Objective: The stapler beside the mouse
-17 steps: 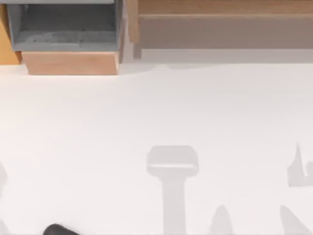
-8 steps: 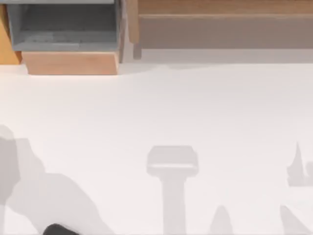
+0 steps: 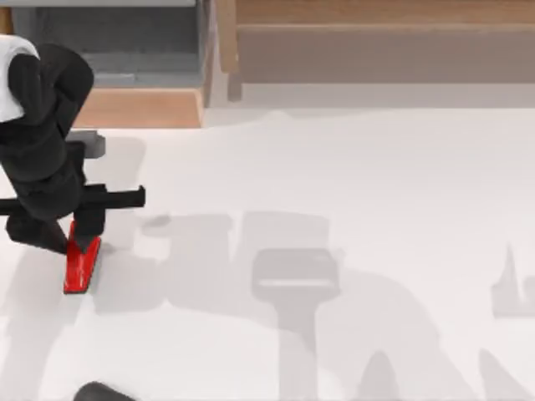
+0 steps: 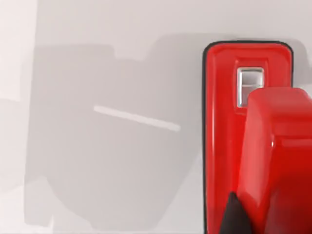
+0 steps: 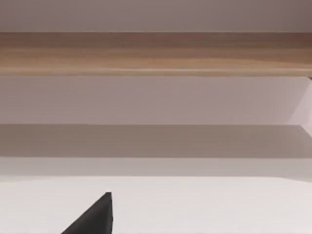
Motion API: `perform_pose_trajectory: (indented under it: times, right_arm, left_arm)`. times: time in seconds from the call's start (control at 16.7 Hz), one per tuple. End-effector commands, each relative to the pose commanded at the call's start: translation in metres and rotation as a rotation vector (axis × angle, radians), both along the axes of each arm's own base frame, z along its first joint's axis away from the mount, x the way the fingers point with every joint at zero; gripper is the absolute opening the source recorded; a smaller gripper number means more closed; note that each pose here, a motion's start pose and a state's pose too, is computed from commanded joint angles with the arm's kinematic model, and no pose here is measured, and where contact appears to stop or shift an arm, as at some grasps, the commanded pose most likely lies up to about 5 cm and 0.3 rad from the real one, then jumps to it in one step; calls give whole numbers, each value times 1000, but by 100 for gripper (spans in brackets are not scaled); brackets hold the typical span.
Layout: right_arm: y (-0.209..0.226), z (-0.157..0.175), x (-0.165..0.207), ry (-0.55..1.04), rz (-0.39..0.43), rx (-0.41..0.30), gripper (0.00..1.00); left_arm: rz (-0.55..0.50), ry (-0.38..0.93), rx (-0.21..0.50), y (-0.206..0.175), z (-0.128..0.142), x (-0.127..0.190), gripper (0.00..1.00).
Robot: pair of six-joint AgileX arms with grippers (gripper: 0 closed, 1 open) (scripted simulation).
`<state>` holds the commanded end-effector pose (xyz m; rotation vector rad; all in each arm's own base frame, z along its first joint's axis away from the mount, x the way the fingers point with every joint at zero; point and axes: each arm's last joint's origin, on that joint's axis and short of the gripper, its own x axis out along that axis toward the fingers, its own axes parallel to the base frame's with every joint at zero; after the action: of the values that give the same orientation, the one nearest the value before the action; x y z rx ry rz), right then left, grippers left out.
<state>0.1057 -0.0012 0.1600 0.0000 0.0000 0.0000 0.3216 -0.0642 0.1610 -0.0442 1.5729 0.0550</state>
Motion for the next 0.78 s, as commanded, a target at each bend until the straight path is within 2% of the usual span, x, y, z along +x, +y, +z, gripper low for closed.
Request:
perform_pose_trajectory:
  times: [0.24, 0.78]
  right_arm:
    - [0, 0, 0, 0, 0, 0, 100]
    - [0, 0, 0, 0, 0, 0, 100]
  left_arm:
    - [-64, -10, -2, -47, 5, -14, 0]
    - [-66, -15, -5, -50, 5, -14, 0]
